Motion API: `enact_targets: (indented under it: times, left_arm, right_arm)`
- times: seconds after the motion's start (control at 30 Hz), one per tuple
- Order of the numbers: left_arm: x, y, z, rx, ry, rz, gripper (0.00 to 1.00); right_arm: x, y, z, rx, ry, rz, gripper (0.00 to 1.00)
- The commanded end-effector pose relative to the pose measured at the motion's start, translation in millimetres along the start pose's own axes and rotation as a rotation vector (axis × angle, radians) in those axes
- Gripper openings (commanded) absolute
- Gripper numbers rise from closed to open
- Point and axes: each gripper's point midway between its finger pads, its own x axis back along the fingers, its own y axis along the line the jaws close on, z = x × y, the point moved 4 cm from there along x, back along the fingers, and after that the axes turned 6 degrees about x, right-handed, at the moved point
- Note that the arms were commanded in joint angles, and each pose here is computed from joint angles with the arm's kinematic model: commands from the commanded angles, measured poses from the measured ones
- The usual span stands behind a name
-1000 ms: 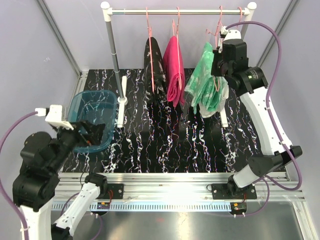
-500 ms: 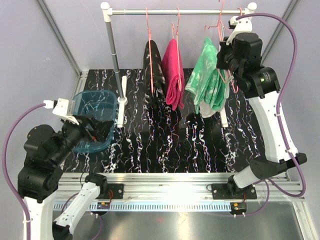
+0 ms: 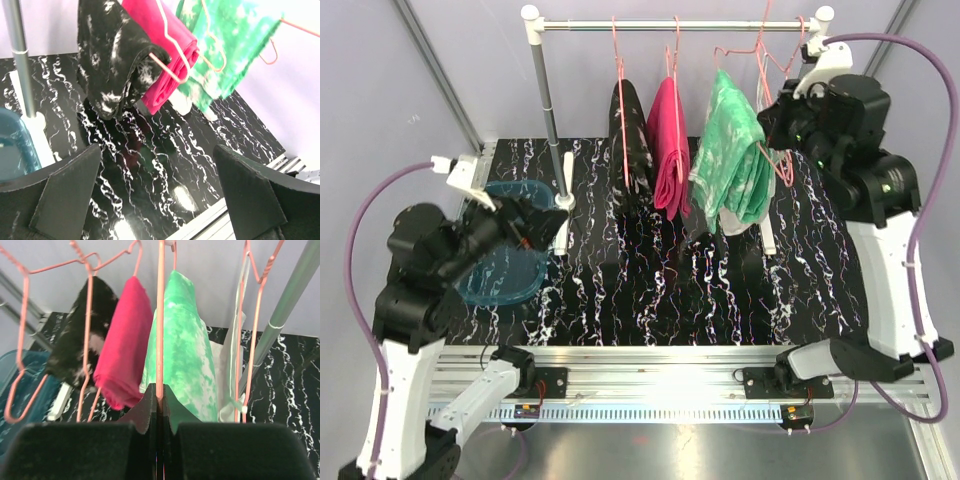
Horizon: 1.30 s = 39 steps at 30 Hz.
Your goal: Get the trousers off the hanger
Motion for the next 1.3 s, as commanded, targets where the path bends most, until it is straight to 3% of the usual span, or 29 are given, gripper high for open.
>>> enact_targets:
  times: [0.0,0.23,0.53,0.67,0.93,1.17,1.27]
  left_arm:
    - [-18,-17,-33,-0.036,-0.085,0.055,0.99]
    - [-51,-67,-43,-0.135,-0.09,0.02,0.99]
    - [-81,-191,5,-0.331,-0.077,0.135,0.99]
    - [-99,-237,28,-0.316,-0.086,0.219,0.99]
    - [-137,-272,57,-0.292,-0.14,0.251,0.99]
    - [-161,-287,60,-0.325,-0.179,0.217,0.94]
    - [-170,-294,67,-0.341,-0.164,0.215,0.88]
  right_arm:
    - [69,8,-62,-0.055,-0.291,-0.105,0.0]
    - [106,16,-46,-0.095,-0.296,-0.202,0.0]
    - [146,19,-21,-0.145,-0.276,-0.258,0.0]
    - [162,21,-20,-0.161,-0.285,-0.285,0.0]
    - [191,17,-17,-0.207,-0.281,-0.275,0.0]
    - [209,11,-21,-0.22,-0.304,-0.252,0.0]
    - [214,11,-22,-0.228,-0.313,-0.254,0.0]
